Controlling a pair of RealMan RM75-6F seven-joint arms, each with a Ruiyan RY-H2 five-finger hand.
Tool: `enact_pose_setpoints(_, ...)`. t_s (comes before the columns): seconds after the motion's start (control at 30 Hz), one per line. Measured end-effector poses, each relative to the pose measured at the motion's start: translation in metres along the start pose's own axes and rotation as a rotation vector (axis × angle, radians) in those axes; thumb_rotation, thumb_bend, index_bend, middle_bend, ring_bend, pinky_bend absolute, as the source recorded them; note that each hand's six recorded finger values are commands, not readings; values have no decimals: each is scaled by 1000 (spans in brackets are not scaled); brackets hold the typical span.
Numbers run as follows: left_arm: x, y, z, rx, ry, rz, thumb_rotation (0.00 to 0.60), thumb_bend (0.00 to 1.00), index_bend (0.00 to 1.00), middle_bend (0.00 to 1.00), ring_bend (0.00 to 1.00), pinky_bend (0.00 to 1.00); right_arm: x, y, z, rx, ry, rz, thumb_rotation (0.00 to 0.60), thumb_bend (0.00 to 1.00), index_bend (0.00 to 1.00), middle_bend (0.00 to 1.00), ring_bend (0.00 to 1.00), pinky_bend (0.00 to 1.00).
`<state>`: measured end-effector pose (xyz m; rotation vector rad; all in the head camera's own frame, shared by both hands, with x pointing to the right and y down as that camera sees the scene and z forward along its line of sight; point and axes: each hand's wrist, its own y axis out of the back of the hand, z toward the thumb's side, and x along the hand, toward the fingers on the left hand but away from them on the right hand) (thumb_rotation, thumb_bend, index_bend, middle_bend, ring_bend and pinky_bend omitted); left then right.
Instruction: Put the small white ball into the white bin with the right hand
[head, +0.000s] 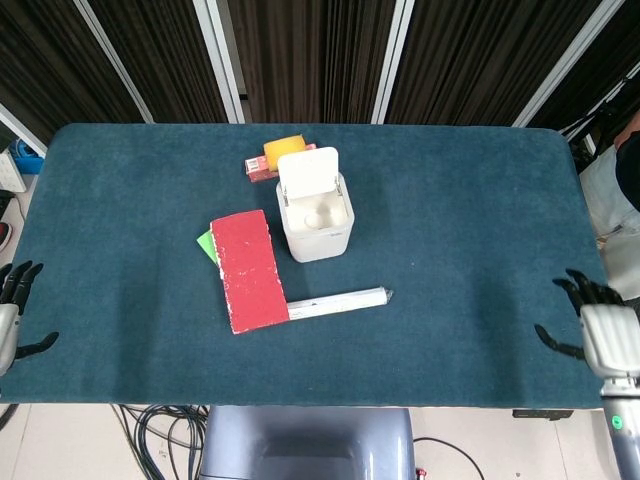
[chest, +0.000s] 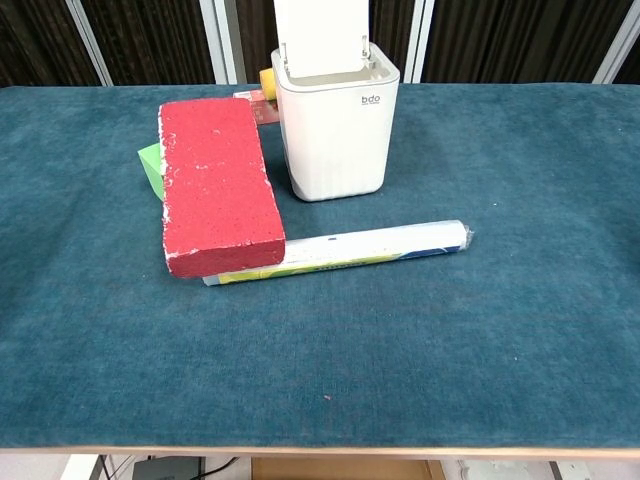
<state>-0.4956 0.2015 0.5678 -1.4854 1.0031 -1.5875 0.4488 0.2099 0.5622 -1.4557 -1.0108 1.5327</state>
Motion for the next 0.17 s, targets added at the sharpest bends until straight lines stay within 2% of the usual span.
enact_pose_setpoints(0.17, 0, -2, 1, 0, -1, -7, 600, 162, 143, 142, 30, 6, 22, -16, 3, 22, 6, 7, 600, 146, 223, 203, 229, 260)
